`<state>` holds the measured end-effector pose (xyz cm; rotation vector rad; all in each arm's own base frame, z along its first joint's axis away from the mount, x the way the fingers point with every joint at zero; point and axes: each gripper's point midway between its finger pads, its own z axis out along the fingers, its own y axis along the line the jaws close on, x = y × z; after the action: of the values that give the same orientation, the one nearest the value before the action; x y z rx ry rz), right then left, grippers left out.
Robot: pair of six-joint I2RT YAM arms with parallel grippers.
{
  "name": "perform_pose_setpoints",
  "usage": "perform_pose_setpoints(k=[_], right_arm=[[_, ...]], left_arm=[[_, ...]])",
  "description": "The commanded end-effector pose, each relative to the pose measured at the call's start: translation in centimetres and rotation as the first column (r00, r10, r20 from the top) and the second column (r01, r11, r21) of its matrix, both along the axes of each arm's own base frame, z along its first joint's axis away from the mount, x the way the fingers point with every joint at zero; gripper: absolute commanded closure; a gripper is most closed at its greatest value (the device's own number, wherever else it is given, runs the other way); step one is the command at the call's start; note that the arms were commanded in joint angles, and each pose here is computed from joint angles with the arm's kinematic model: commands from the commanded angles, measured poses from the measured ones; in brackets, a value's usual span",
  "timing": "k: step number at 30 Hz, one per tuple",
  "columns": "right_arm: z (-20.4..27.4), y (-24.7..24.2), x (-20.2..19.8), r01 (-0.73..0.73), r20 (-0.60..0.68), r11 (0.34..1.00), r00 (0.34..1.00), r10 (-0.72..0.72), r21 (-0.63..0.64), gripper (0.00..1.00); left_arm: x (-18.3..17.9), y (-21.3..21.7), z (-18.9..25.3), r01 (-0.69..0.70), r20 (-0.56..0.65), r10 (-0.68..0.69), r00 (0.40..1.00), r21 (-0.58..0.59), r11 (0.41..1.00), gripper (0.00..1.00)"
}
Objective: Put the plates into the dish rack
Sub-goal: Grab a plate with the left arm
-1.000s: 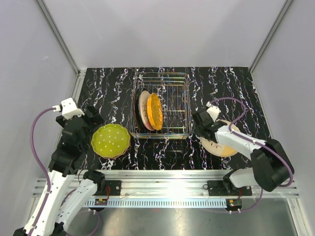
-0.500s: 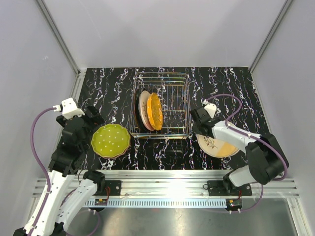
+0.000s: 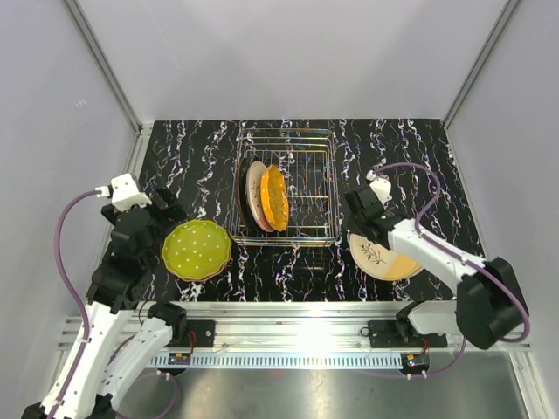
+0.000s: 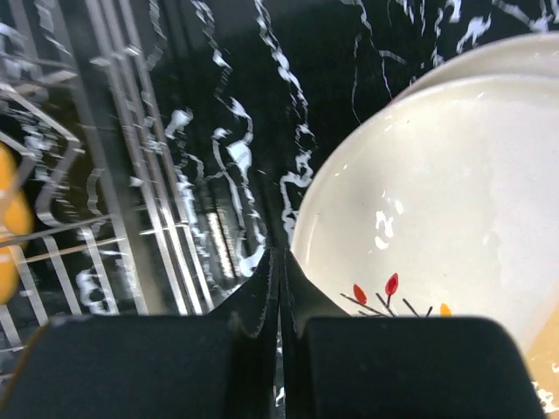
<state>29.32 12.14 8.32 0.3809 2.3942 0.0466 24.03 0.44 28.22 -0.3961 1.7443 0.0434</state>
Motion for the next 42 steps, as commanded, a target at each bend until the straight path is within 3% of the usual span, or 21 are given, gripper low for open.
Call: perform_pose_setpoints(k=[1, 8, 10, 13, 19, 25, 30, 32, 36, 42], right_arm=[[5.5, 0.5, 1.4, 0.001, 0.146, 0.997, 0.989, -0.013, 0.082, 1.0], [8.2, -0.2, 0.9, 0.012, 0.214, 0.992, 0.976, -0.039, 0.129, 1.0], [7.7, -0.2, 0.7, 0.011, 0.202, 0.991, 0.979, -0.038, 0.132, 0.81], [6.4, -0.3, -0.1, -0.009, 0.194, 0.991, 0.981, -0.017, 0.135, 0.62], [5.5, 0.3, -2.3, -0.069, 0.271, 0.969, 0.962, 0.002, 0.236, 0.5], [5.5, 0.0, -4.3, -0.055, 0.307, 0.983, 0.952, -0.002, 0.175, 0.44], [3.1, -1.2, -6.3, 0.05, 0.212, 0.999, 0.976, -0.049, 0.0, 0.4], [3.0, -1.2, -6.6, 0.081, 0.221, 0.997, 0.972, -0.08, 0.006, 0.4], [3.7, -0.7, -6.8, 0.072, 0.236, 0.997, 0.969, -0.068, -0.011, 0.41], [2.9, -0.3, -7.2, 0.038, 0.179, 0.989, 0.984, -0.013, -0.142, 0.41]], left_arm=[[0.4, -0.5, 0.6, 0.022, 0.025, -0.022, 0.999, -0.003, 1.0, 0.01], [0.6, -0.7, 0.3, 0.028, 0.015, -0.028, 1.0, 0.0, 1.0, 0.01], [0.6, -0.7, 0.3, 0.029, 0.015, -0.029, 0.999, 0.0, 1.0, 0.01], [0.6, -0.8, 0.2, 0.031, 0.011, -0.031, 0.999, 0.002, 1.0, 0.01], [0.8, -1.1, 0.1, 0.044, 0.004, -0.044, 0.999, 0.002, 0.999, 0.01], [0.9, -1.3, 0.1, 0.053, 0.004, -0.053, 0.999, -0.002, 0.999, 0.01], [0.8, -1.2, 0.1, 0.05, 0.004, -0.05, 0.999, 0.0, 0.999, 0.01], [0.8, -1.2, 0.1, 0.05, 0.004, -0.05, 0.999, 0.0, 0.999, 0.01], [0.9, -1.3, -0.1, 0.055, -0.003, -0.055, 0.998, 0.003, 0.998, 0.01], [0.9, -1.6, 0.0, 0.067, -0.002, -0.067, 0.998, 0.001, 0.998, 0.01]])
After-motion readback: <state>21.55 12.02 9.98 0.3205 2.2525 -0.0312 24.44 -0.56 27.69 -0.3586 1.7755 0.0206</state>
